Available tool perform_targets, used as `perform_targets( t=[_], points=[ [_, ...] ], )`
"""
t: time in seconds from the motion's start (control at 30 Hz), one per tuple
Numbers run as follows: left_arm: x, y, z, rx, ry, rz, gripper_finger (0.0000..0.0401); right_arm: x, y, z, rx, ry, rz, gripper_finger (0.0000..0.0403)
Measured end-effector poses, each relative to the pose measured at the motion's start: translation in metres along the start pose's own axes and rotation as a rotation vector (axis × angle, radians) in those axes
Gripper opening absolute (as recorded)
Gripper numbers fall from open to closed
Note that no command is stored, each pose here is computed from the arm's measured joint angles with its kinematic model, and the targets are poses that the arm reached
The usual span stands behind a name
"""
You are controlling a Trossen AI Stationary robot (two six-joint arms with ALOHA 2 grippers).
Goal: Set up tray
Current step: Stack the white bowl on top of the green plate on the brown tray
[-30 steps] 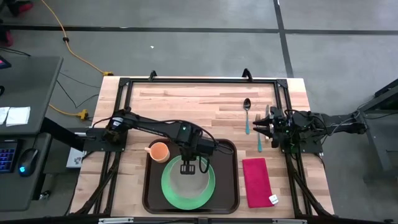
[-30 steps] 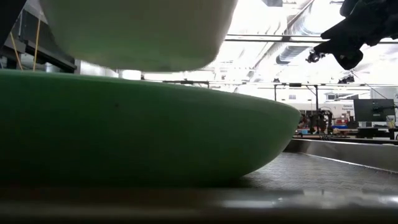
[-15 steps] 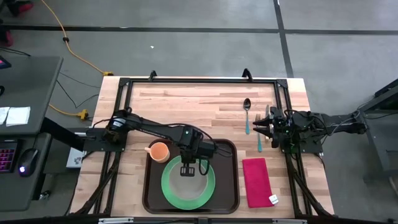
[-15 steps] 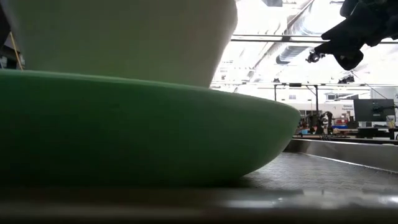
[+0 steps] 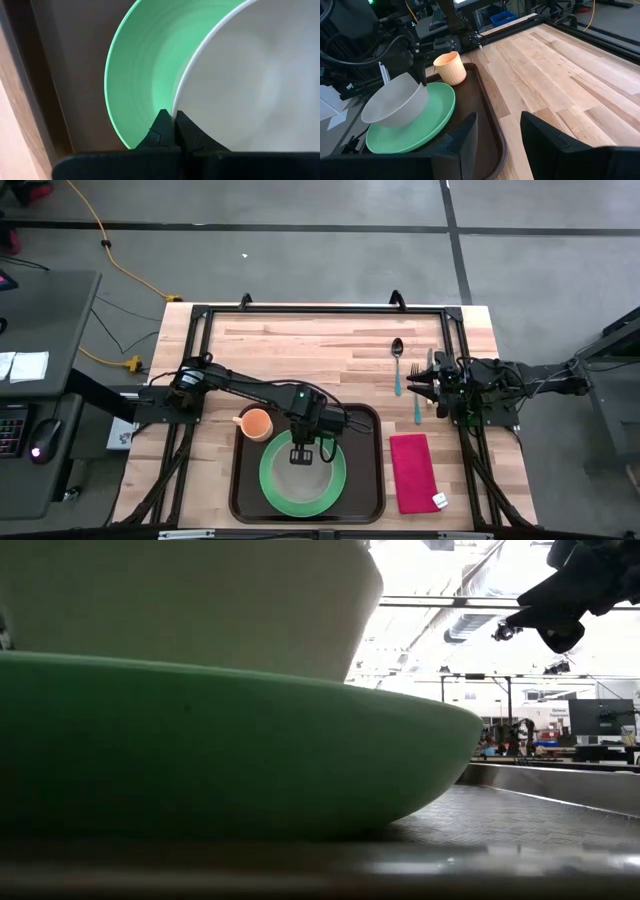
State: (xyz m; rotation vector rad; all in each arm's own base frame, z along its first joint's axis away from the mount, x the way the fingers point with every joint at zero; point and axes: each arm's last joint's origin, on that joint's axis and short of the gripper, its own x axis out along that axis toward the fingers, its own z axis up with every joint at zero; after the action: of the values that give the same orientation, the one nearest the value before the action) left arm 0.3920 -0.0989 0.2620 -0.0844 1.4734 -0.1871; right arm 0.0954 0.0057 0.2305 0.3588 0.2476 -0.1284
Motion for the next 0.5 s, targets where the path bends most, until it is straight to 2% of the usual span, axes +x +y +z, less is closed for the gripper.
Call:
perform_targets(
  t=[0.5],
  points=[
    [0.0, -0.0002, 0.0, 0.012, -0.001, 0.004, 0.0012, 0.0, 0.0, -0.0003, -0.001, 0.005, 0.003, 0.0129]
  ],
)
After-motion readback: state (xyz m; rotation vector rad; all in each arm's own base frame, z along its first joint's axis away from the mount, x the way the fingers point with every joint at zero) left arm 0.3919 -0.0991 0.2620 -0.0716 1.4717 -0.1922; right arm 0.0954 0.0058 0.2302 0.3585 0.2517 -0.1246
